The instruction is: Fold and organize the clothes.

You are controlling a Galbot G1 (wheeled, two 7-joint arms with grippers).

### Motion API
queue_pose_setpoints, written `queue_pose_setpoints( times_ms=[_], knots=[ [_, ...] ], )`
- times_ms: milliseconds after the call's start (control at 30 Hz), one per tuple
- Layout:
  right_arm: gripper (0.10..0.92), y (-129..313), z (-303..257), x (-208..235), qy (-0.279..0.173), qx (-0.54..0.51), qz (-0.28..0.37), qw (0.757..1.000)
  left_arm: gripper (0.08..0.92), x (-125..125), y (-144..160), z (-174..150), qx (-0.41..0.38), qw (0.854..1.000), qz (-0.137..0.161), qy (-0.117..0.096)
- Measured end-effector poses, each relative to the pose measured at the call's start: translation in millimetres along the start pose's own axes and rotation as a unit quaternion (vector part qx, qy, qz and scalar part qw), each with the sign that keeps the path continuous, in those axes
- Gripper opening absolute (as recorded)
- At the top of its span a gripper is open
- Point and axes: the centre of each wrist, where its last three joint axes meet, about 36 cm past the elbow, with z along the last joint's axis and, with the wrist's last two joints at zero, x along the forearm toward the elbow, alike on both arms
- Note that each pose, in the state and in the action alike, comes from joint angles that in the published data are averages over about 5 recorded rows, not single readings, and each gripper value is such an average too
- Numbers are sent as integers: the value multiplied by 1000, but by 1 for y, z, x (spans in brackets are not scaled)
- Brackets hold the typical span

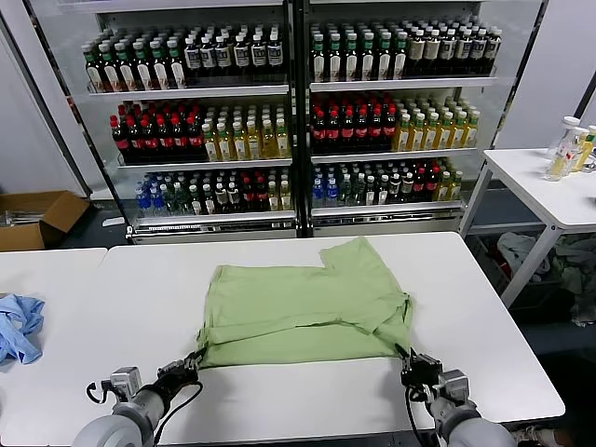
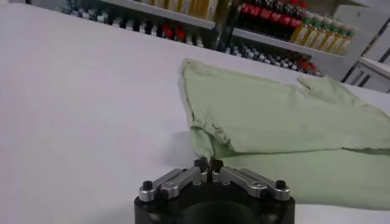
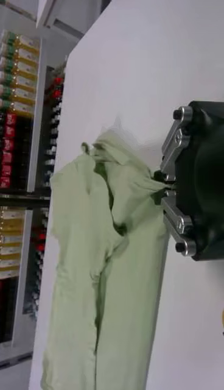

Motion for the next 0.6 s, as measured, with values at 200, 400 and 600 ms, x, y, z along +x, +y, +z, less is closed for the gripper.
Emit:
queue_pose_setpoints(
  times_ms=[200,400,600],
  knots=[
    [156,5,10,33,11,24,-4,1000,91,27,-8,9,2,1000,3,6],
    [215,7,10,58,14,50,-5,999,88,55,-21,20,-13,1000,-1,14],
    [386,1,-6,68,-22,66,4,998,189,79,-29,17,-41,999,-18,5]
  ],
)
